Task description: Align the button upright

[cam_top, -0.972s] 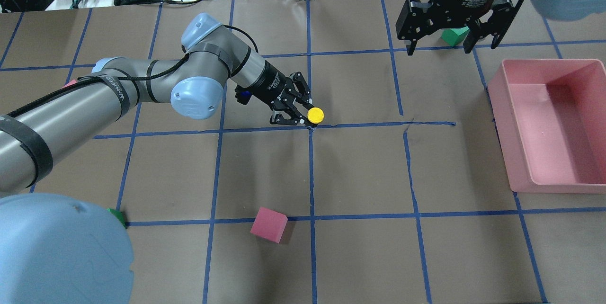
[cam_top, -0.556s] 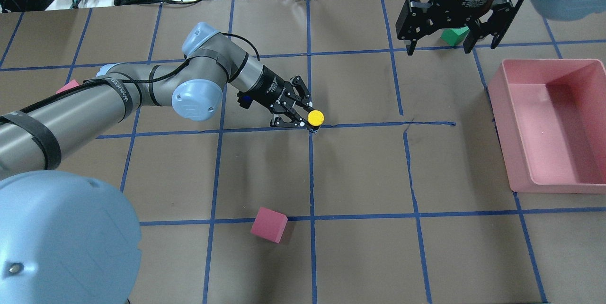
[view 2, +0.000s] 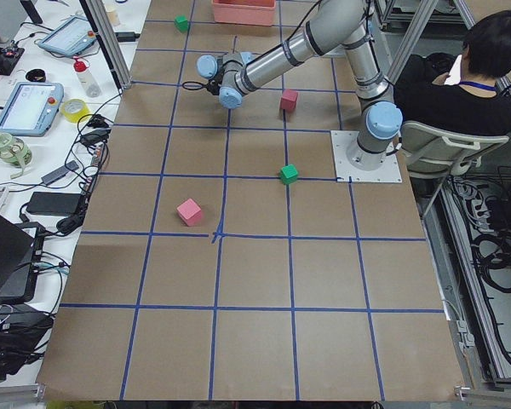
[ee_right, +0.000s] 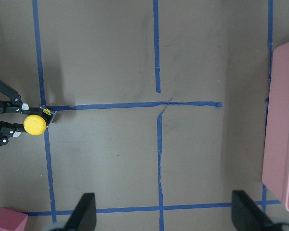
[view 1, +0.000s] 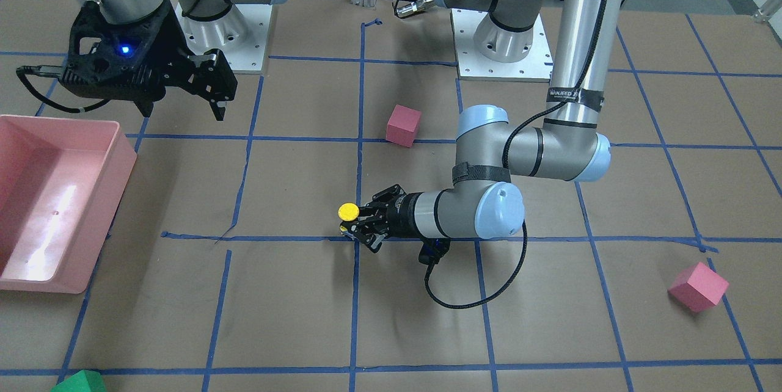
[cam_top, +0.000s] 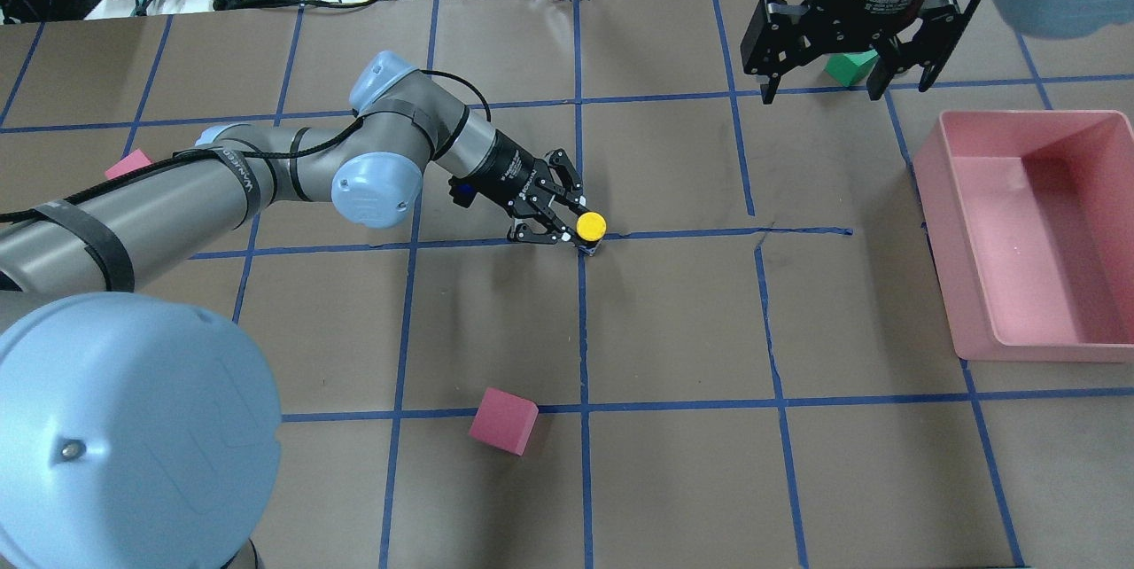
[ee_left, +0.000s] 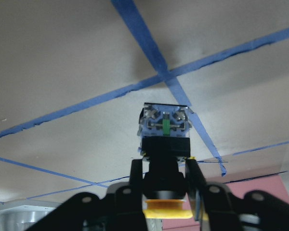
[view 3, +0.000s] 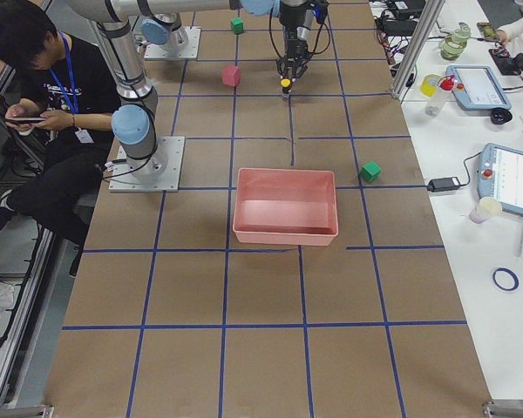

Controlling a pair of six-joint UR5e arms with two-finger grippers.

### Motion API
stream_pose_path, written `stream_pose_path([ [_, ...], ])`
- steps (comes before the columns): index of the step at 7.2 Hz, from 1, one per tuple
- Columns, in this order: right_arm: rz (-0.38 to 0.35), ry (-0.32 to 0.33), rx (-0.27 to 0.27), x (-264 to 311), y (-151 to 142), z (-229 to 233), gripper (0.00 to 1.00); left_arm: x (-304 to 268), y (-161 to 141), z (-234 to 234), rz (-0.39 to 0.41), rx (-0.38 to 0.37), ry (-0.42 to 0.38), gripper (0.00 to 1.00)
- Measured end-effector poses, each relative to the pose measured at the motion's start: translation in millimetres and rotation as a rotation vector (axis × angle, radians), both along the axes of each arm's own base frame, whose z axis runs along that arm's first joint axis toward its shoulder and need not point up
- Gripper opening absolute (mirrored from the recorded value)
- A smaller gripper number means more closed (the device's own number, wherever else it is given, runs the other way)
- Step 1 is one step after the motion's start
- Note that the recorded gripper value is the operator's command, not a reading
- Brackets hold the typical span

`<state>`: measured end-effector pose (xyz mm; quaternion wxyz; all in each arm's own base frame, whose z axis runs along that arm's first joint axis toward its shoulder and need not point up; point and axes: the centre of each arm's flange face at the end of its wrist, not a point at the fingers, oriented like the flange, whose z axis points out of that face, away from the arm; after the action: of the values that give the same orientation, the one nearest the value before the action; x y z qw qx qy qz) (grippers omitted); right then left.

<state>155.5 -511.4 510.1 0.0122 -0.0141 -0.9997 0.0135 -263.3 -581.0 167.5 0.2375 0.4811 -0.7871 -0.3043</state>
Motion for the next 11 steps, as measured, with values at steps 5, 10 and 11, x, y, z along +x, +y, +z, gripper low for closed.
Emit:
stream_pose_path([
  [5,0.001,0.0,0.001,0,0,0,1.0,8,-27,57,-0.058,-0.173,-0.068,1.0],
  [10,0.002,0.0,0.001,0,0,0,1.0,44,14,228,-0.648,-0.684,-0.329,1.0],
  [11,0.002,0.0,0.001,0,0,0,1.0,56,33,259,-0.801,-0.725,-0.397,1.0],
])
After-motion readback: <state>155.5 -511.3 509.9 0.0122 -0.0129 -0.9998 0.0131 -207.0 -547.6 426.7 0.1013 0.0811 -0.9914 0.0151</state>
